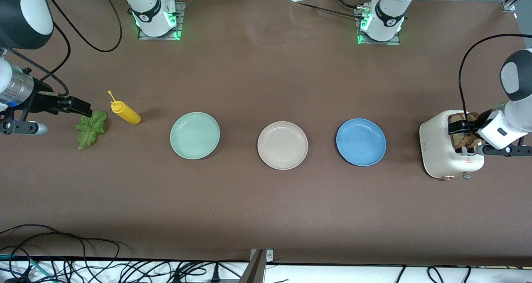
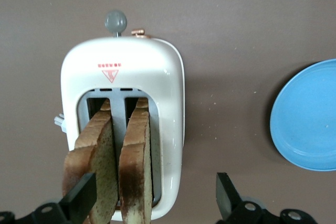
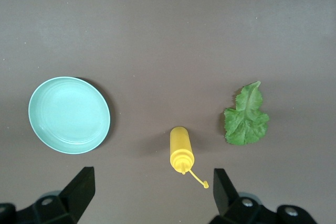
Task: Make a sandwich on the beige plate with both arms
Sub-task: 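Lower the left gripper onto a bread slice in the toaster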
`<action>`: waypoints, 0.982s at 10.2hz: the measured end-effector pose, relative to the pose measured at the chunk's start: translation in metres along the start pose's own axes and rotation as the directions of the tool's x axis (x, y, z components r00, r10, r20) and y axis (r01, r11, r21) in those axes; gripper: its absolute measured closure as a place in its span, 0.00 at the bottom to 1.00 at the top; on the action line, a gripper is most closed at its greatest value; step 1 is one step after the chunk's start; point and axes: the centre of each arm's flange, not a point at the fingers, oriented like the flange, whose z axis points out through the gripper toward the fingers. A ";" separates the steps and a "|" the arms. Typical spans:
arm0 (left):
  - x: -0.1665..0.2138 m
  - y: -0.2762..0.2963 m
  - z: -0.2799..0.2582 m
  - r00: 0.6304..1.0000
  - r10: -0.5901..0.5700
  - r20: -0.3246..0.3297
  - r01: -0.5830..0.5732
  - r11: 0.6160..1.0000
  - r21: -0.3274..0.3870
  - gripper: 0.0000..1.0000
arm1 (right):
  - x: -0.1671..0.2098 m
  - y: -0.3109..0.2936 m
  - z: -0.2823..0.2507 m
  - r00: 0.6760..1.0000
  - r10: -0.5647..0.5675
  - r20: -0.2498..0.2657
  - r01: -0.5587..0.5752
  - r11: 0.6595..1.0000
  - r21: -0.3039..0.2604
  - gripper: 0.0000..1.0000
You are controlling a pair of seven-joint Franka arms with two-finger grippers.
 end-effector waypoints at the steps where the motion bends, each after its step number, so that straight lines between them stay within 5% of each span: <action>1: -0.003 -0.002 0.007 1.000 -0.004 0.012 0.004 1.000 -0.003 0.00 | 0.000 0.000 0.000 1.000 0.000 0.000 0.000 1.000 0.000 0.00; 5: -0.011 -0.012 0.026 0.998 -0.022 0.051 0.023 1.000 -0.013 0.13 | 0.000 0.000 0.000 1.000 0.000 0.000 0.000 1.000 0.000 0.00; 10: -0.011 -0.012 0.022 0.999 -0.023 0.045 0.024 1.000 -0.012 0.85 | 0.000 0.000 0.000 1.000 0.000 0.000 0.000 1.000 0.003 0.00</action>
